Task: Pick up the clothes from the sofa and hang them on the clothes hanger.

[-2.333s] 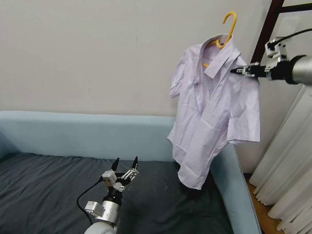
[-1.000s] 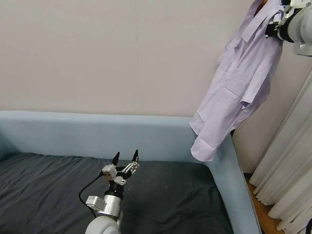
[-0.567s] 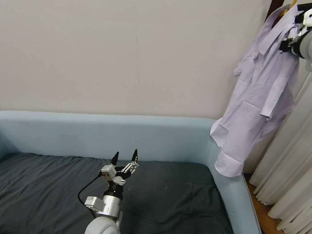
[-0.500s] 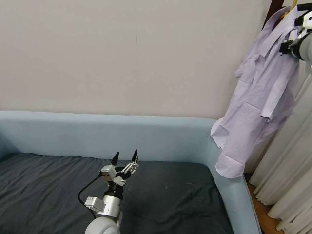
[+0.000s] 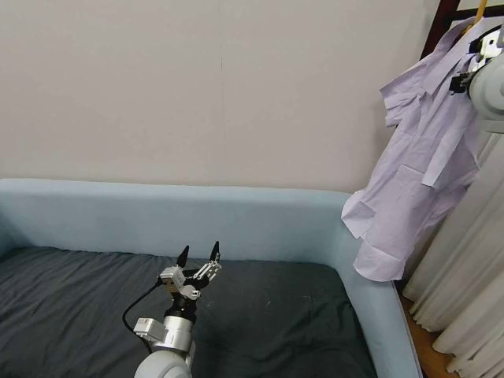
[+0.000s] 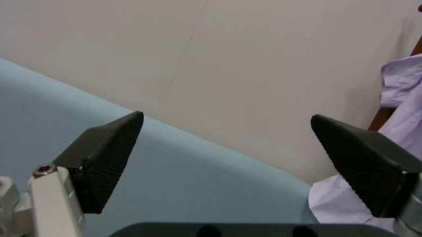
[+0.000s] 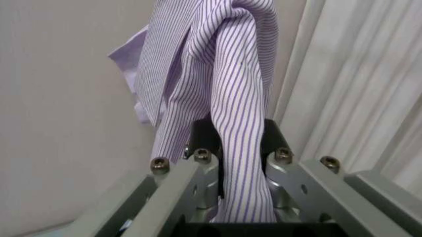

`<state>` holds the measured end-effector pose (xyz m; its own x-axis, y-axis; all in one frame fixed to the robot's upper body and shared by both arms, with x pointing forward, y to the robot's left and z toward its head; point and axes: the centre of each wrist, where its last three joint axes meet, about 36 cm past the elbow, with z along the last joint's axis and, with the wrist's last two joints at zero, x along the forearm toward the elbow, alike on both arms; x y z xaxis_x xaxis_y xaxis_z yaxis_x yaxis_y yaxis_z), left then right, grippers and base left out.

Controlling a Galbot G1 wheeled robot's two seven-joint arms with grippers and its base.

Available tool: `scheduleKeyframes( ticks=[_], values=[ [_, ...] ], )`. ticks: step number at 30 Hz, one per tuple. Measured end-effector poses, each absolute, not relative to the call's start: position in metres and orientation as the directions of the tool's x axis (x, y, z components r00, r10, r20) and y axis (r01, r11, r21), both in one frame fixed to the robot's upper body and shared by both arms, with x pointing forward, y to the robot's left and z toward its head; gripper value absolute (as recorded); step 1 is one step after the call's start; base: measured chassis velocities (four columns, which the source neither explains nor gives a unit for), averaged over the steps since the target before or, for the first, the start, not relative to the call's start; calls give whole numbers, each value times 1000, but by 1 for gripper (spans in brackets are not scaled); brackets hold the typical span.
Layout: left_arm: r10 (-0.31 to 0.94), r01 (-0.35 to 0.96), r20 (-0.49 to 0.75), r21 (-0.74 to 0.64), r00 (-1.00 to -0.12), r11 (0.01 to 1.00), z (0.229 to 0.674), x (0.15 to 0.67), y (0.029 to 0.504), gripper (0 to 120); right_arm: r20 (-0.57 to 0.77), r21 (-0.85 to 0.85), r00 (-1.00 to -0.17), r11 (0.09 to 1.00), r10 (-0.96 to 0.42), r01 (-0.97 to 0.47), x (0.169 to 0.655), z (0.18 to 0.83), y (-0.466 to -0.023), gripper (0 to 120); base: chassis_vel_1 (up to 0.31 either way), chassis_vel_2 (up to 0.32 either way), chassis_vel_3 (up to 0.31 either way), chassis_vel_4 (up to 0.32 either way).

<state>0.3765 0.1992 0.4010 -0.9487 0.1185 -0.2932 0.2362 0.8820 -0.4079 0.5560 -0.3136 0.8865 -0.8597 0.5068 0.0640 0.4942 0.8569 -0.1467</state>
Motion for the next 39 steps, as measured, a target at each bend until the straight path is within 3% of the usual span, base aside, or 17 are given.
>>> scheduleKeyframes(
  ticks=[15, 39],
  values=[
    [99, 212, -287, -397, -953, 893, 403, 376, 212, 100, 0, -174, -812, 799, 584, 575, 626, 864, -308, 7, 0, 0, 0, 0],
    [91, 187, -251, -393, -964, 900, 402, 386, 214, 100, -132, -116, -762, 754, 633, 647, 700, 820, -356, 7, 0, 0, 0, 0]
  ],
)
